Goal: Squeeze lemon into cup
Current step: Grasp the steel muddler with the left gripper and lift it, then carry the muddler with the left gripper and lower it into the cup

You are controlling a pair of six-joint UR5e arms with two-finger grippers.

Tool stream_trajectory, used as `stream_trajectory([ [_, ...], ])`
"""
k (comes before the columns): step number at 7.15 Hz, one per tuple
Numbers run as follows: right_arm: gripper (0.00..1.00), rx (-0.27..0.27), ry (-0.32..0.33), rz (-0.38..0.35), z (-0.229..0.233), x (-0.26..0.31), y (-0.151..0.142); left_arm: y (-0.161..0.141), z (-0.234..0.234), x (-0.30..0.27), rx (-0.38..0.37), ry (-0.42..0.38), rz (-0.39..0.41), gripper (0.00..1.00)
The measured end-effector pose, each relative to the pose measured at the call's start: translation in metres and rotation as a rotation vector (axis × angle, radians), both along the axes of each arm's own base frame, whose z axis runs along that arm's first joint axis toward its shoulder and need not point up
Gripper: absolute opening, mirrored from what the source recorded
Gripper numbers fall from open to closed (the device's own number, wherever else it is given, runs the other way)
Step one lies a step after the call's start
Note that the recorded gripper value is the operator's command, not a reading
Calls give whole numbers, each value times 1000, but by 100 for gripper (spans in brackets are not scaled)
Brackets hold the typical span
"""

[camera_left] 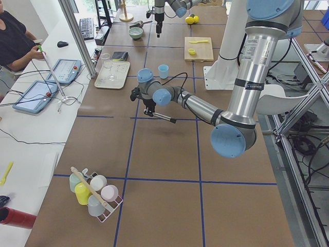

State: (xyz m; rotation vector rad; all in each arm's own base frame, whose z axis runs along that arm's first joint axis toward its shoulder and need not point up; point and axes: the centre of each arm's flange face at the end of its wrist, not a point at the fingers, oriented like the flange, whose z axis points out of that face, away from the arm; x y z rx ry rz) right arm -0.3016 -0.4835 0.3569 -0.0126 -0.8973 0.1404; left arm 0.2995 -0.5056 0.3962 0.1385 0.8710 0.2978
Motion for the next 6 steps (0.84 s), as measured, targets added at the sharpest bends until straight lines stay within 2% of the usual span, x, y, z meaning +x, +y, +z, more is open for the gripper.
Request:
stream_trajectory([
  [2, 100, -3, 1, 6, 2, 5, 0, -1, -148, 10, 130, 94, 5, 0],
  [3, 100, -4, 1, 10, 4, 10, 1, 16, -202, 24, 221, 141, 19, 0],
  [4, 100, -5, 3, 16, 7, 17, 3, 33, -243, 41, 343, 204, 20, 0],
  [5, 100, -4, 8, 18, 11, 24, 3, 46, -265, 54, 483, 292, -2, 0],
  [6, 100, 2, 15, 17, 17, 31, 2, 54, -275, 63, 668, 424, -82, 0],
])
